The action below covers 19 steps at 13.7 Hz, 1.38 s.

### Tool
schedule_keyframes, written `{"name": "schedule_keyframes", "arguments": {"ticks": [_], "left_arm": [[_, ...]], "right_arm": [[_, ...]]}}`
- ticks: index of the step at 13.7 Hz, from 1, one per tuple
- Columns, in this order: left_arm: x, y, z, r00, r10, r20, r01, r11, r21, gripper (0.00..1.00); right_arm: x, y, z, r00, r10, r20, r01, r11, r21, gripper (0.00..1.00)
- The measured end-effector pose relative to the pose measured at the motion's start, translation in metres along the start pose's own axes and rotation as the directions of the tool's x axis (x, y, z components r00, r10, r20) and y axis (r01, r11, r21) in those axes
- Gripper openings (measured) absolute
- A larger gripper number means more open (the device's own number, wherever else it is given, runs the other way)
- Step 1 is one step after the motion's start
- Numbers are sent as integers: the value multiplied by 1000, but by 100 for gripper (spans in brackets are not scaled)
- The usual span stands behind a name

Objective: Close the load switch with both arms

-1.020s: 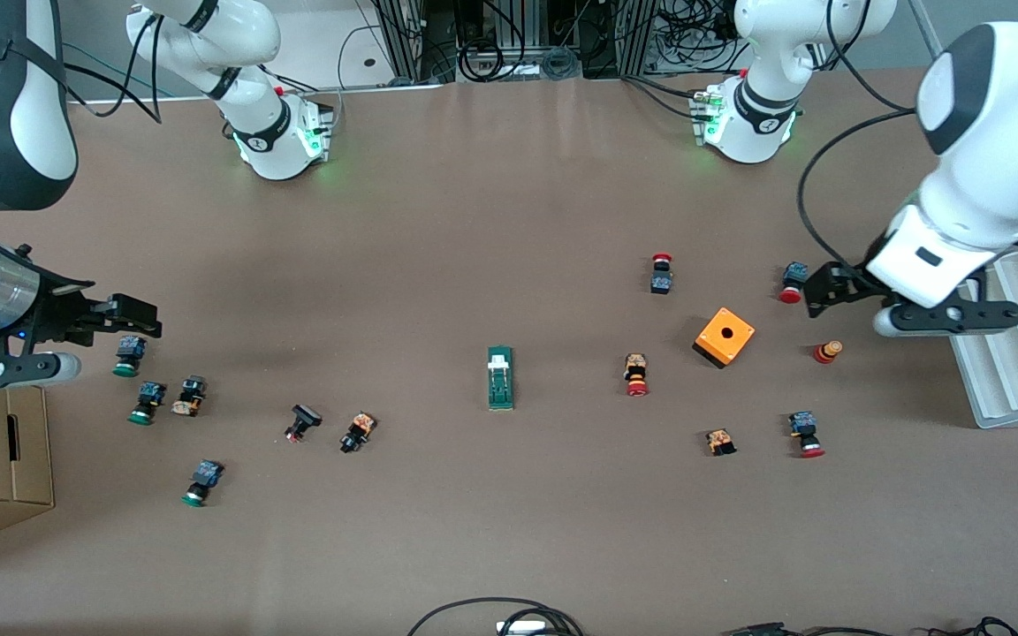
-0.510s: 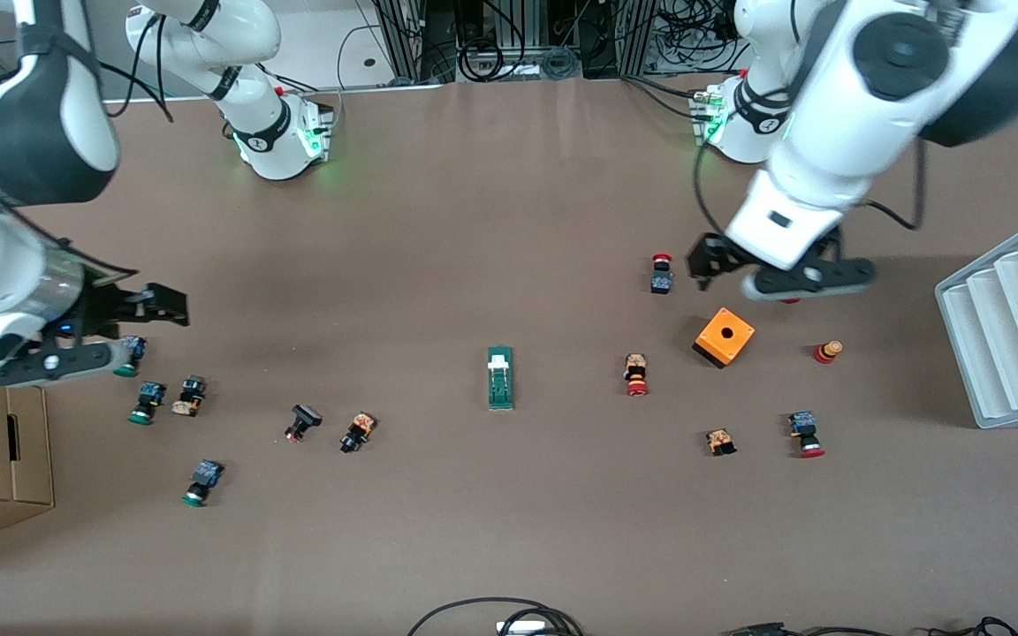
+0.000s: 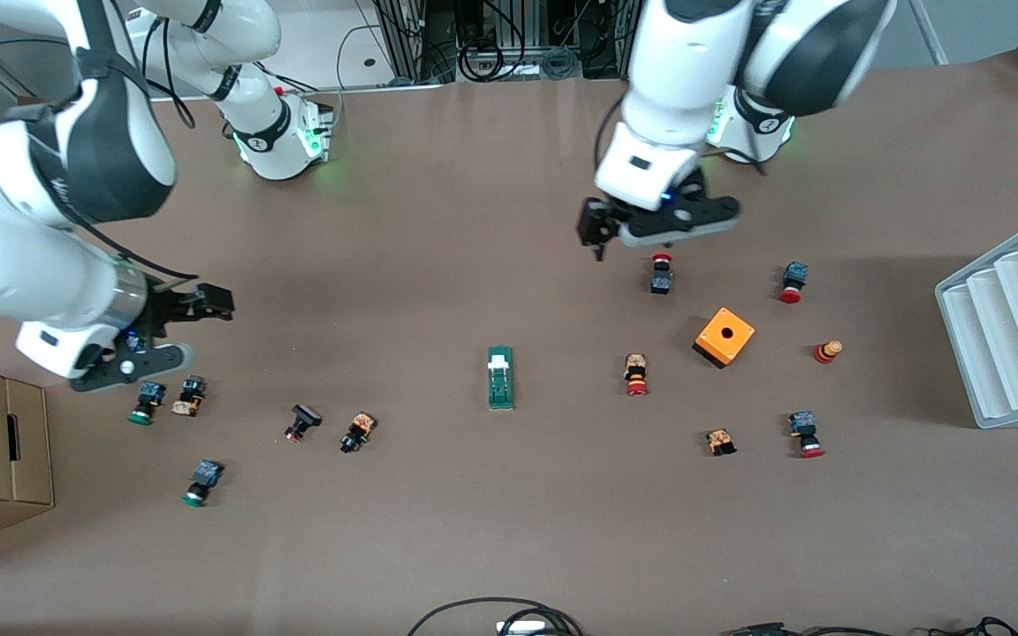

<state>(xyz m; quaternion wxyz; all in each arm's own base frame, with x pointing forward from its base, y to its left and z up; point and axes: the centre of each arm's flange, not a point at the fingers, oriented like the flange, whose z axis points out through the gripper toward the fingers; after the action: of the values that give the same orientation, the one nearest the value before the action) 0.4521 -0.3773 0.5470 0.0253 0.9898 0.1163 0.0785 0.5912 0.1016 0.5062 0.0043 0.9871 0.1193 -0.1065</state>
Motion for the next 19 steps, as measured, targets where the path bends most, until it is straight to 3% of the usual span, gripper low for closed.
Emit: {"name": "schedule_keyframes", "arguments": {"ticks": [6,9,12,15,19], "left_arm": [[-90,64,46,990,0,-140,8,999,52,100],[-116,86,67,983,-6,-183,10,1000,22,100],[-135,106,80,976,-32,-216,32,999,-6,100],[-142,126,86,974,-74,-215,65,997,-49,100],[-181,153,123,950,-62,-306,39,996,-79,100]], "right_arm": [[1,2,0,1000,4,-4,-4,1000,0,100],[3,2,0,1000,4,-16,-4,1000,2,100],[11,-2,9,1000,5,-21,-4,999,52,100],[16,-3,12,999,7,-33,-5,998,63,100],[31,-4,18,996,9,-85,-4,998,70,100]]}}
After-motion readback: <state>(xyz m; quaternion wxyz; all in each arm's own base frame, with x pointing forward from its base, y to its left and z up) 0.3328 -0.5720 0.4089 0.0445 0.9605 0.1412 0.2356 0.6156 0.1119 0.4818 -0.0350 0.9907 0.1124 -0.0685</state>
